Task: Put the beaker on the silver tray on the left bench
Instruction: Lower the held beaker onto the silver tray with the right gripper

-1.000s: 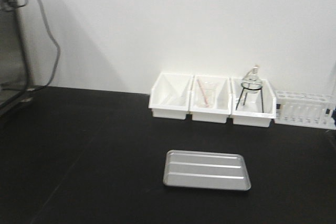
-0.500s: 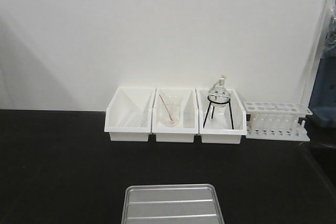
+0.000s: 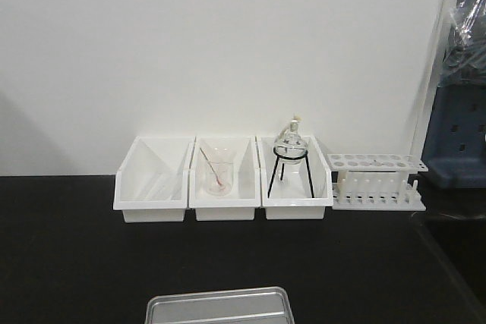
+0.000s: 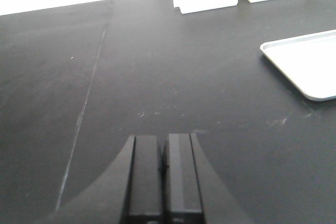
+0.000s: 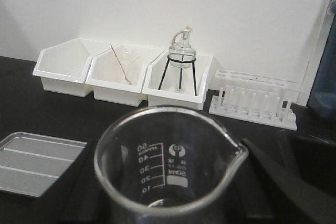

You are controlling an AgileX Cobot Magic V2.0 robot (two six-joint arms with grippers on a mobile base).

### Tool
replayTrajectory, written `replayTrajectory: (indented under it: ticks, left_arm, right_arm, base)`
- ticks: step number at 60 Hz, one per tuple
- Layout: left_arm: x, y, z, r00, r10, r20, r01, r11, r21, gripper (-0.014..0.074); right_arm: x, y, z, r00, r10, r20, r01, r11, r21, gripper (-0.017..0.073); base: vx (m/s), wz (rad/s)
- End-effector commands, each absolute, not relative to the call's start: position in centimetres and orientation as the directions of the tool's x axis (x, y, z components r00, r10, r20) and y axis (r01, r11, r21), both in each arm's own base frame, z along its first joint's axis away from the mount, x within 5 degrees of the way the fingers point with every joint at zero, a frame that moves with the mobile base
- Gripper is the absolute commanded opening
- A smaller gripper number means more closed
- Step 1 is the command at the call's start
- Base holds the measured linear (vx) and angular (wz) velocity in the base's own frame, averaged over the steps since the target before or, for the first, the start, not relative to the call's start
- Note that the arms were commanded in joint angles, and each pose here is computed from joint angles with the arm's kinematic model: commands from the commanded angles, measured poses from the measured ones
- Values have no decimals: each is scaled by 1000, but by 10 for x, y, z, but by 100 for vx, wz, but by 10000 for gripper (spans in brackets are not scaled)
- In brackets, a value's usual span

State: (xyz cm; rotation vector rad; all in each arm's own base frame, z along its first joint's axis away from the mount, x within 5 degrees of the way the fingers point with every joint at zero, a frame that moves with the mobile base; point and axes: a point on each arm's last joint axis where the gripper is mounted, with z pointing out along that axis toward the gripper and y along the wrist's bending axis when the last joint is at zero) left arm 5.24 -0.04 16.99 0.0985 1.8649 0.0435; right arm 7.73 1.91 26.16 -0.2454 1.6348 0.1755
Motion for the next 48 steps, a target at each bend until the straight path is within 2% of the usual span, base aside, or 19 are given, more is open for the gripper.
replayTrajectory:
  ticks: [1, 19, 27, 38, 42, 48]
  left_arm:
    - [54, -1, 170, -228, 86, -970, 52, 996, 76, 1]
    - [54, -1, 170, -228, 86, -970, 52, 996, 76, 1]
    - [54, -1, 170, -228, 86, -970, 52, 996, 76, 1]
    - [54, -1, 170, -228, 86, -970, 52, 996, 76, 1]
    - [54, -1, 170, -228, 86, -970, 52, 996, 76, 1]
    - [54, -1, 170, -228, 86, -970, 52, 996, 76, 1]
  right_arm:
    - [77, 22, 275, -11, -46, -999, -290, 956, -41, -11]
    - [76, 25, 277, 13, -35, -999, -323, 946, -38, -11]
    - [75, 34, 282, 71, -29, -997, -407, 912, -55, -11]
    - [111, 52, 269, -113, -130, -985, -439, 896, -68, -11]
    - [134, 68, 261, -179, -193, -965, -509, 857, -77, -11]
    - [164, 96, 260, -200, -206, -958, -629, 777, -36, -11]
  base:
    - [4, -7]
    - [1, -3]
    - [0, 0]
    - [0, 0]
    - [0, 0]
    - [0, 0]
